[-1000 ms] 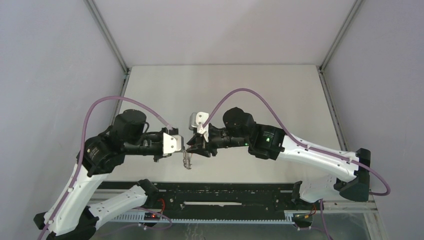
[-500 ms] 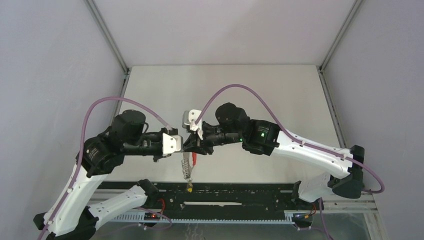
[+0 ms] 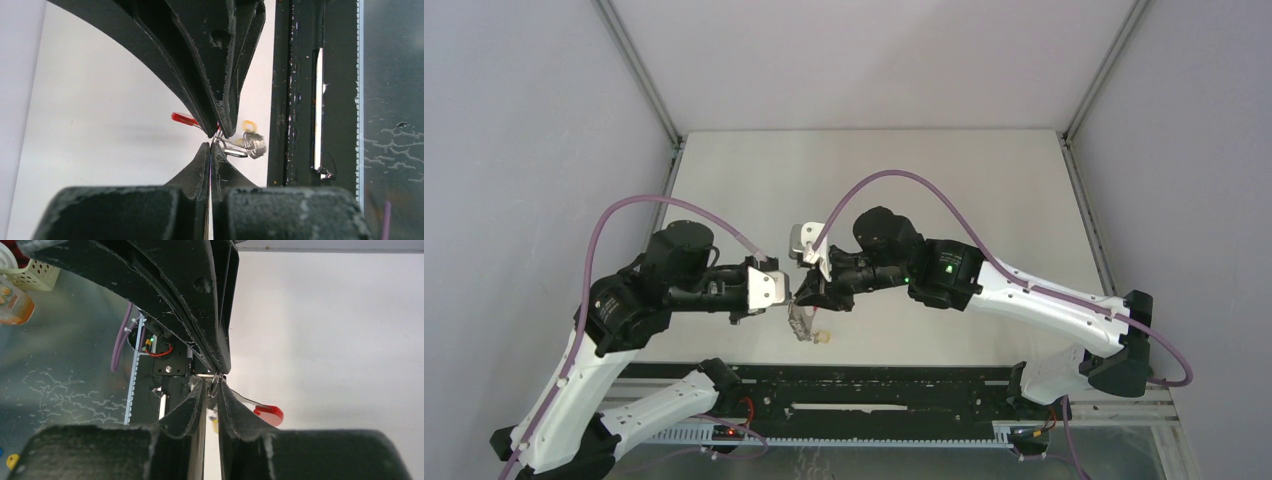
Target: Put the keys on the keyring
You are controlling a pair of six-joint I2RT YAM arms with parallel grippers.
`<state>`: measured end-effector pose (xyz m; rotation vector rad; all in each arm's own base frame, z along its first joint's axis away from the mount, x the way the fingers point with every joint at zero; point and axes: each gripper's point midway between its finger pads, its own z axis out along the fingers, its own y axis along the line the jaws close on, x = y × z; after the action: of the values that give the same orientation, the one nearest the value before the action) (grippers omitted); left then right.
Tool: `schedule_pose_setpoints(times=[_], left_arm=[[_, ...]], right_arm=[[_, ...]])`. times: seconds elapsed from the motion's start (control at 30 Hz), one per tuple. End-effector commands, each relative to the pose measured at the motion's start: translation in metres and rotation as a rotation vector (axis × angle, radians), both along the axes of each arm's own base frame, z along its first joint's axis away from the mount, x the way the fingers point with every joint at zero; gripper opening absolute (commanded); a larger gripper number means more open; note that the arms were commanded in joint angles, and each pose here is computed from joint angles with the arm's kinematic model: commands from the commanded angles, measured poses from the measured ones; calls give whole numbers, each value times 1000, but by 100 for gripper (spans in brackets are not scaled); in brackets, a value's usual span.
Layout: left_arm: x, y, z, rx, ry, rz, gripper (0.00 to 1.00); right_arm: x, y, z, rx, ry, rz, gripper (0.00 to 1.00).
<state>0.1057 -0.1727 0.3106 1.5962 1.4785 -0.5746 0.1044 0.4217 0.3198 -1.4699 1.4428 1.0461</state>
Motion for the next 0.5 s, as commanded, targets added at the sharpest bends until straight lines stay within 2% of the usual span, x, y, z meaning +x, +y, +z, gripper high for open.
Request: schedule_pose_setpoints(times=[0.0, 0.13, 0.3, 0.33, 0.4, 0.43, 0.47], left_arm=[[1, -6, 9, -42, -27, -13, 0], [-1, -7, 9, -46, -22, -23, 0], [-5, -10, 11, -66, -14, -45, 0], [-5, -11, 13, -72, -14, -48, 3], [-7, -11, 16, -84, -13, -49, 27], [-8, -11, 18, -89, -11, -50, 36], [-9, -10, 20, -93, -13, -49, 40]], right_arm=[[5, 2, 24, 60, -20, -16, 17], [6, 5, 26, 75, -17, -22, 0], [9, 10, 25, 82, -11, -36, 0], [10, 10, 25, 90, -11, -44, 0], [12, 8, 29, 128, -8, -66, 0], [12, 7, 34, 162, -8, -69, 0], [12, 5, 39, 201, -8, -73, 0]])
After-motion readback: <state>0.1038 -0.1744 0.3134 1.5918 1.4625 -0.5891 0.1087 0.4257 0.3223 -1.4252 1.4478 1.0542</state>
